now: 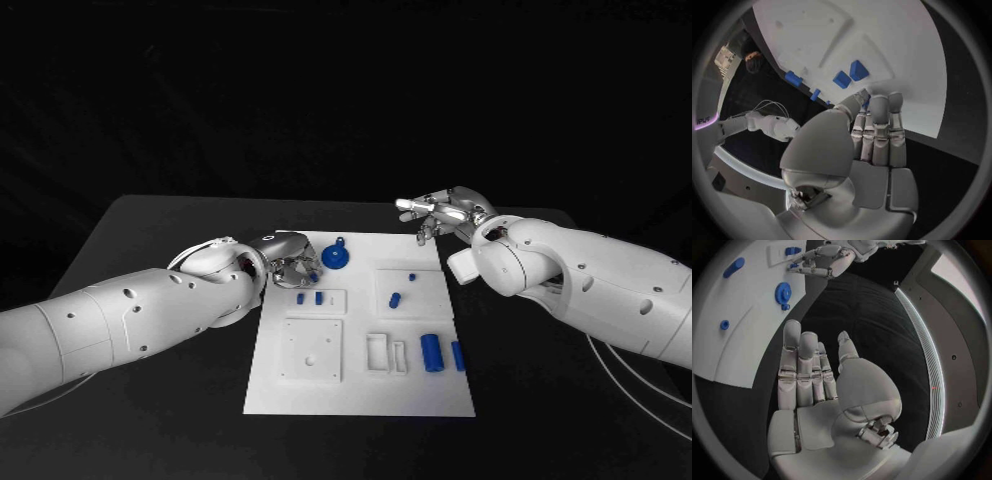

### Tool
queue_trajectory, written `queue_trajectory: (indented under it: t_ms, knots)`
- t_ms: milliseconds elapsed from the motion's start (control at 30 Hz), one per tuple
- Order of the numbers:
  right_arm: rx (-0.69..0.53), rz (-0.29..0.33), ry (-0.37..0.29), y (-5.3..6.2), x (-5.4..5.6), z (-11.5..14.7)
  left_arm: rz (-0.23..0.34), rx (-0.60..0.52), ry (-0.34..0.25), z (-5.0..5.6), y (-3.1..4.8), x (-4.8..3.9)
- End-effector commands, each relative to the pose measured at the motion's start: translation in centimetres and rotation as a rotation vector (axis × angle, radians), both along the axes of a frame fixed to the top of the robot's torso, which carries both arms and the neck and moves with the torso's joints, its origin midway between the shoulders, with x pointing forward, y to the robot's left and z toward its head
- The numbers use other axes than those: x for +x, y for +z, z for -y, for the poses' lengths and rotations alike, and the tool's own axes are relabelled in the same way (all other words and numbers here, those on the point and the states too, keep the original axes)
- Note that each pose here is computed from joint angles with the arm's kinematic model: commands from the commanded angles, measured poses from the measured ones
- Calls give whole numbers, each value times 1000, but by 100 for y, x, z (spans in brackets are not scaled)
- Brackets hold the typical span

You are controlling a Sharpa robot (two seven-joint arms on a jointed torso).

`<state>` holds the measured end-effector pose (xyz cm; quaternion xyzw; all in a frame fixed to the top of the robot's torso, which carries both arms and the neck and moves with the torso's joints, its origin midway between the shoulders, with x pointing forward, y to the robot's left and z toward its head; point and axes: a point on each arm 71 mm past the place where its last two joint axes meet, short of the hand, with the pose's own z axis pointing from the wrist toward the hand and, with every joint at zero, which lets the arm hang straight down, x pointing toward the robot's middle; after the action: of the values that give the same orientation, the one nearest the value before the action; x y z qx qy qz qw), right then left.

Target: Assemble the parts on the task board

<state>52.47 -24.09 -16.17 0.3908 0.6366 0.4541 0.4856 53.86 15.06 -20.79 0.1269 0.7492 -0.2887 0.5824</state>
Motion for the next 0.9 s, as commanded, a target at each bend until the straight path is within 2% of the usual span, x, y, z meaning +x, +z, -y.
queue_trajectory:
  t_ms: [33, 333, 900]
  knots:
    - [-3, 4, 21, 2, -3, -21, -15, 11, -38, 34, -73, -48]
    - [-5, -2, 23, -5, -1, -17, -12, 10, -31, 23, -74, -42]
    - [-31, -9, 29, -21, 6, 11, 31, -5, 31, -163, -47, 38]
